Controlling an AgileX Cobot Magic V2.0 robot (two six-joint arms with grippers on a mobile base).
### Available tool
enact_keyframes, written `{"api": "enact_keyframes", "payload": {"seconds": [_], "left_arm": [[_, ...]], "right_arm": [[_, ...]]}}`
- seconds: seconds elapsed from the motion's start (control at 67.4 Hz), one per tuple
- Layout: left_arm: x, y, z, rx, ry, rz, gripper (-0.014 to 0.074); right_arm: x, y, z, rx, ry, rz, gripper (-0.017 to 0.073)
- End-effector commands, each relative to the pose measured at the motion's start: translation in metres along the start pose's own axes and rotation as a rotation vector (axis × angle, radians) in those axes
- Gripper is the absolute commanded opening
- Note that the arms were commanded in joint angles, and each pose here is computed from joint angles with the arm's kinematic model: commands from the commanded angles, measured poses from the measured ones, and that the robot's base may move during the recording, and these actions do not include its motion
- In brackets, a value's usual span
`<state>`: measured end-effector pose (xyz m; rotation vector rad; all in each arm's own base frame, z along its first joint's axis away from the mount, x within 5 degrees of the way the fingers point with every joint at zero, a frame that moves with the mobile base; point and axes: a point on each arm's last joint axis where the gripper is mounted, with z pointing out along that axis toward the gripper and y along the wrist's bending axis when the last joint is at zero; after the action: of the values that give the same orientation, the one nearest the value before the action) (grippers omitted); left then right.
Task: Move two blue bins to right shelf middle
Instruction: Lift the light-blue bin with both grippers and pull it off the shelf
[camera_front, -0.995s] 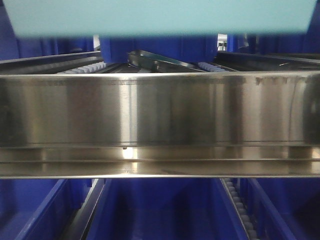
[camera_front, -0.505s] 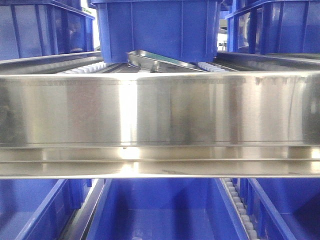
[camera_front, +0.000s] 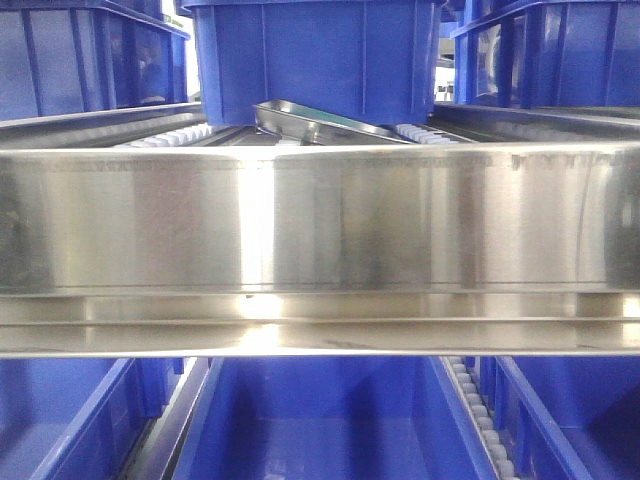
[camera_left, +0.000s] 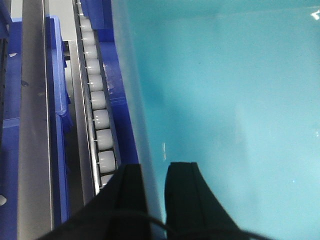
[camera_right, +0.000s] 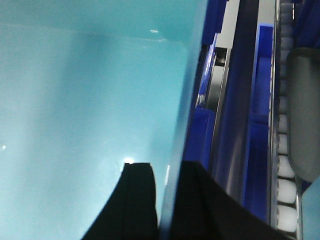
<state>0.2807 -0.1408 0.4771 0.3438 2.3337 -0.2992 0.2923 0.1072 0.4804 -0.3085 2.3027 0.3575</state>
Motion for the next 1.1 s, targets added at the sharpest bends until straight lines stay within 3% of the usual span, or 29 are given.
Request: {"api": "enact_keyframes", "payload": {"seconds": [0.0,0.134,0.327,0.668,1.084], "left_arm": [[-0.006,-0.006,-0.014,0.045,-0.085,0.011,-0.0111],[-0.016,-0.006,-0.015,0.047,-0.198,0.016,-0.0111],[-0.027,-0.008,-0.018,0.068,-0.319,0.015,-0.0111],[-0.027,-0.008,-0.018,0.068,-0.324,0.015,-0.0111],[-0.027,-0.008,-0.018,0.068,-0.324,0.015,-0.0111]], "right_arm": [[-0.01,-0.002,-0.007,0.02,-0.111,-0.028,-0.0151],[-0.018,-0.002,-0.008,0.016,-0.199,-0.029,-0.0151],[-0.019,-0.002,-0.008,0.015,-0.208,-0.029,-0.0151],[-0.027,-0.001,-0.011,0.01,-0.305,-0.03,-0.0151],[-0.028,-0.001,-0.011,0.01,-0.313,-0.03,-0.0151]]}}
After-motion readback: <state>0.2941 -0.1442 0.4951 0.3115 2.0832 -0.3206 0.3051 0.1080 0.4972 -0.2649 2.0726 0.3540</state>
